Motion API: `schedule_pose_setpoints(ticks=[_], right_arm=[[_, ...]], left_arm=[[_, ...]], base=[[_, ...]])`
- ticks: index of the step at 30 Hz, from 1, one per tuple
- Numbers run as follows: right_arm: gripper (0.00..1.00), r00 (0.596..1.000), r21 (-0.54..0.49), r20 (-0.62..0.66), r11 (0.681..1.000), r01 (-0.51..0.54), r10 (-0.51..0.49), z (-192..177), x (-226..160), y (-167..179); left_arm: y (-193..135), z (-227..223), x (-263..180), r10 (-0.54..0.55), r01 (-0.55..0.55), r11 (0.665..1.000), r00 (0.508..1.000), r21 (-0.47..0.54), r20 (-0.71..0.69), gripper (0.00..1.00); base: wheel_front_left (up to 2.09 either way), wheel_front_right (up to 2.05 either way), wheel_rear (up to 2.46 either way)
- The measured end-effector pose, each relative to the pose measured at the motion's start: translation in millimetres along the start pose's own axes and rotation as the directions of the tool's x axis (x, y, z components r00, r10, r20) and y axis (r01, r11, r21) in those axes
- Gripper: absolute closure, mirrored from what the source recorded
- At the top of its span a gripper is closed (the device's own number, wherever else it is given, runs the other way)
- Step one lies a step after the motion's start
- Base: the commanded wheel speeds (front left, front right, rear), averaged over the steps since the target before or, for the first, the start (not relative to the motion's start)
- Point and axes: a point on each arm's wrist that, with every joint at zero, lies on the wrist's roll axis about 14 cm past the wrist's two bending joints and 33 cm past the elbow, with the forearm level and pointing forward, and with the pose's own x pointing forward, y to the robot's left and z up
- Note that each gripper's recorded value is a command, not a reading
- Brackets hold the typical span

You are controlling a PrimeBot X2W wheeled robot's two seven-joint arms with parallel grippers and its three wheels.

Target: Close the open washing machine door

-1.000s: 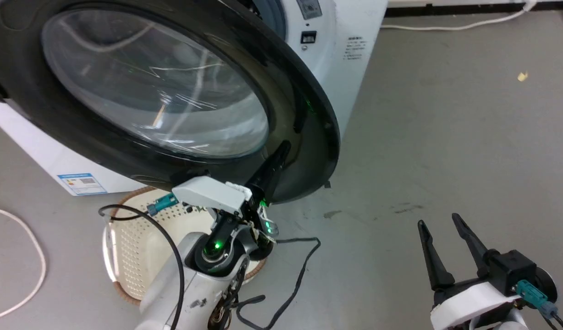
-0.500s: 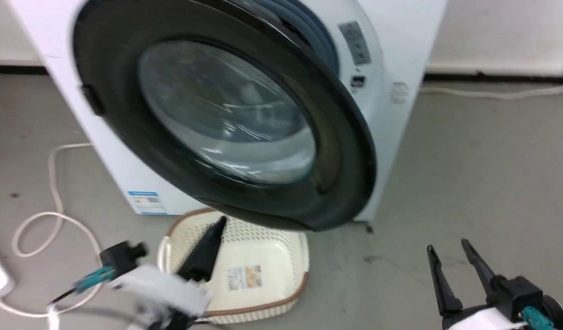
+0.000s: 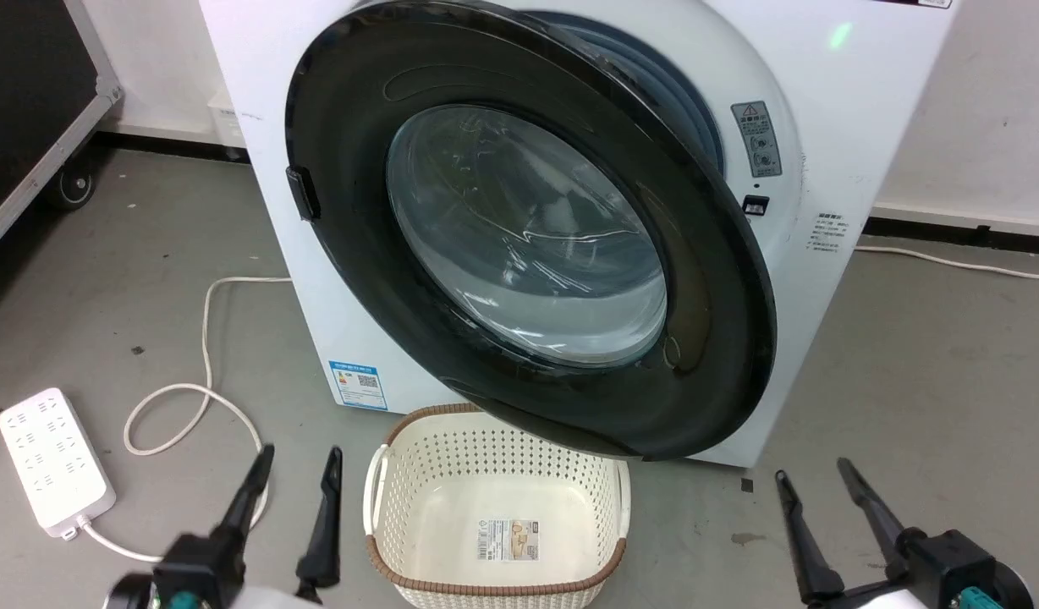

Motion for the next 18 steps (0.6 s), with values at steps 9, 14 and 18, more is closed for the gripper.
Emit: schedule_pose_setpoints(ticks=[9, 14, 18], right_arm=[[1.00, 0.993, 0.032, -0.017, 0.993, -0.113, 0.114, -6.6, 5.1, 38.5], [1.00, 0.964, 0.021, -0.027, 0.964, -0.266, 0.266, -5.4, 17.1, 76.6], [1.00, 0.930, -0.032, -0.037, 0.930, -0.366, 0.365, 1.6, 48.3, 88.1]], left_arm=[[0.3, -20.7, -21.0, 0.046, -0.041, 0.995, 0.998, 0.092, -0.050, 0.00], [5.6, -33.8, -24.5, 0.069, -0.060, 0.993, 0.994, 0.104, -0.090, 0.00], [4.6, -42.8, -16.3, 0.071, -0.060, 0.993, 0.991, 0.100, -0.113, 0.00]], base=[[0.00, 0.00, 0.00], [0.00, 0.00, 0.00], [0.00, 0.00, 0.00]])
